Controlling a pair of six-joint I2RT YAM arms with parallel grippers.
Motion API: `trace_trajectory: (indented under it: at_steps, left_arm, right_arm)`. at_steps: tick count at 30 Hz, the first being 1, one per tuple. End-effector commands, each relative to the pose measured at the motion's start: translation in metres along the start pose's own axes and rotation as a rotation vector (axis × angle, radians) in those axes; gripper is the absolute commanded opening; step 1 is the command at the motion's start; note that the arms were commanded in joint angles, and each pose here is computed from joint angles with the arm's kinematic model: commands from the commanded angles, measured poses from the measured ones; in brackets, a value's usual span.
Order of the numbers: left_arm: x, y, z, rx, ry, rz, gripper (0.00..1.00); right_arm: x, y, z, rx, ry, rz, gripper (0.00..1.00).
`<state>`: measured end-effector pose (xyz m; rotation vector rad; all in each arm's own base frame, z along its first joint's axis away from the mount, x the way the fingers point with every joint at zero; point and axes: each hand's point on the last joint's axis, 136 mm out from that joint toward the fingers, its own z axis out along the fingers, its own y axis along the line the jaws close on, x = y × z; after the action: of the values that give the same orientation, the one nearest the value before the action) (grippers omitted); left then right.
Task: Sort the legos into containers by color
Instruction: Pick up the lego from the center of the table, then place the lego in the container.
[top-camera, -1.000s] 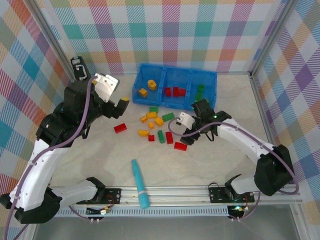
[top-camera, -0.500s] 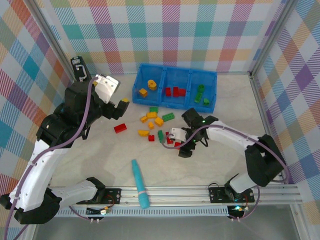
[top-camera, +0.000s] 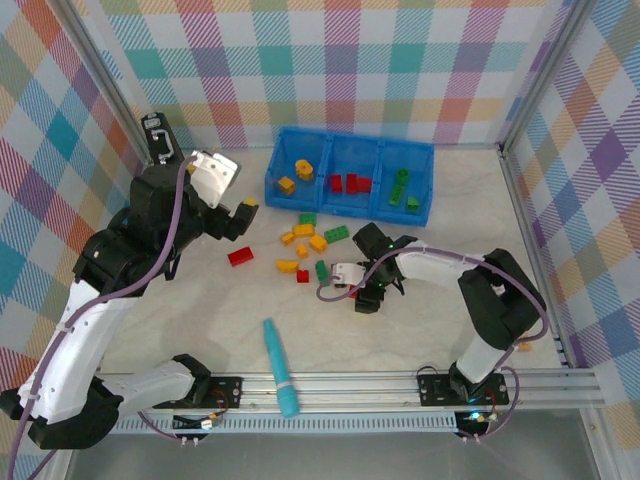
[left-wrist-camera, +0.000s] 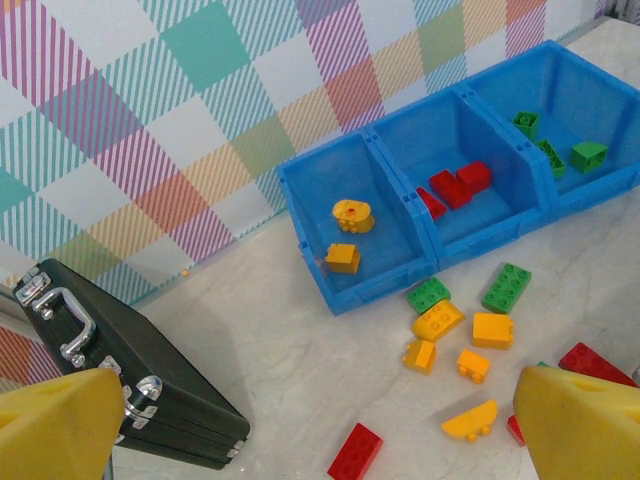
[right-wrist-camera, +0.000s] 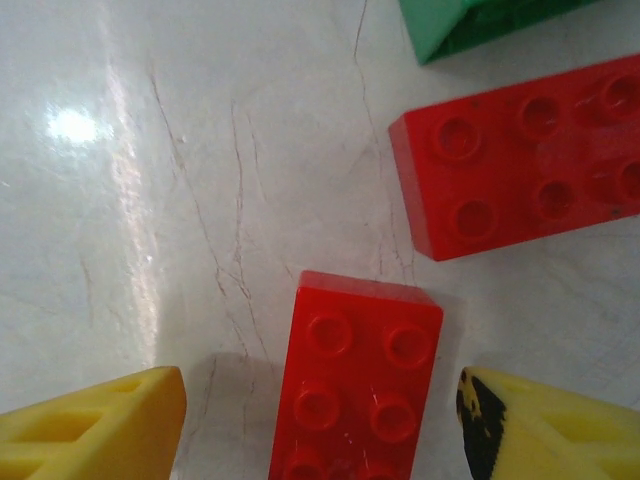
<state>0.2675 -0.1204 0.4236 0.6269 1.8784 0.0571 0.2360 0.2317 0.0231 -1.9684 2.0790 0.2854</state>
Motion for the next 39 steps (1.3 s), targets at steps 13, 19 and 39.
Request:
trace_trajectory:
  at_steps: [13, 19, 39]
  left_arm:
    - [-0.002, 0.007, -0.008, -0.036, -0.024, 0.021, 1.0]
    - [-0.003, 0.01, -0.013, -0.05, -0.032, 0.029, 1.0]
    - [-0.006, 0.015, -0.023, -0.061, -0.059, 0.037, 1.0]
  right_arm:
    - [0.005, -0.027, 0.0, 0.101, 0.089, -0.072, 0.29]
    - [-0.025, -0.084, -0.046, 0.265, 0.018, -0.131, 0.24]
    - [-0.091, -0.304, -0.082, 0.639, -0.035, -0.277, 0.24]
